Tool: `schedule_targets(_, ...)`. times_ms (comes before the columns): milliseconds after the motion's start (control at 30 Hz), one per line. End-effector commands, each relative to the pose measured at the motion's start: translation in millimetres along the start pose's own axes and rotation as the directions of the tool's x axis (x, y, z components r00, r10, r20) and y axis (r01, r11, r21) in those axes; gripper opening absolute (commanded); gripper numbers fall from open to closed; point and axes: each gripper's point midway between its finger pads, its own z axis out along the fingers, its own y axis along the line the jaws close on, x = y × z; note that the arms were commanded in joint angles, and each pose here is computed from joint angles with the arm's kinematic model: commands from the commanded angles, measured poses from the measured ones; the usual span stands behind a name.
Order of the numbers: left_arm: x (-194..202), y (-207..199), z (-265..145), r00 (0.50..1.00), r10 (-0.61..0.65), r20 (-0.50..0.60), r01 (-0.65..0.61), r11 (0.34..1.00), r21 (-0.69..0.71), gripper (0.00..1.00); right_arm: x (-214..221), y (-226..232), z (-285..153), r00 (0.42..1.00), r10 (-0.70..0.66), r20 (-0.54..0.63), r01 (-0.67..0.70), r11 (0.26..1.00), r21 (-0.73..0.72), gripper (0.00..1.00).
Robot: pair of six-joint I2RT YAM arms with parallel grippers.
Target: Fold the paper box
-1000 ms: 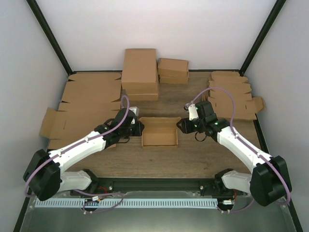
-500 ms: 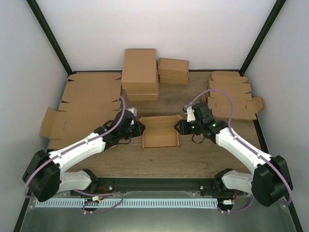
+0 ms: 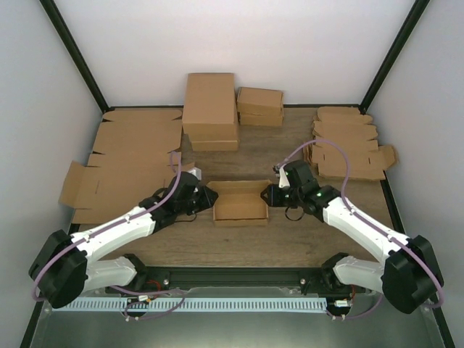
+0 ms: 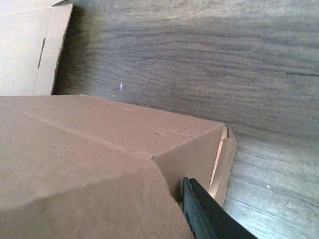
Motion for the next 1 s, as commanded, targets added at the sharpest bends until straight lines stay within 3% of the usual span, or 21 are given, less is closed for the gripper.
schedule_targets(0, 1, -5, -4, 1.0, -0.005, 0.019, 0.004, 1.0, 0.03, 0.17, 1, 2, -4, 0.999, 0.018, 0.038, -0.018, 1.0, -0.004, 0.25)
schedule_targets(367, 23, 2, 2, 0.998, 0.046, -0.031, -0.045, 0.999, 0.029, 0.17, 22, -3, -1, 0.998, 0.054, 0.028, -0.053, 0.998, -0.022, 0.21)
schedule_targets(767, 21, 7, -6, 0.993, 0.113, -0.02, -0.113, 0.993, -0.012, 0.16, 32, -3, 2, 0.994, 0.1, 0.04, -0.1, 0.995, -0.021, 0.14)
schedule_targets(967, 16, 8, -10, 0.986, 0.167, -0.02, -0.168, 0.985, -0.051, 0.16, 32, 8, 0, 0.992, 0.108, 0.061, -0.107, 0.994, -0.027, 0.16)
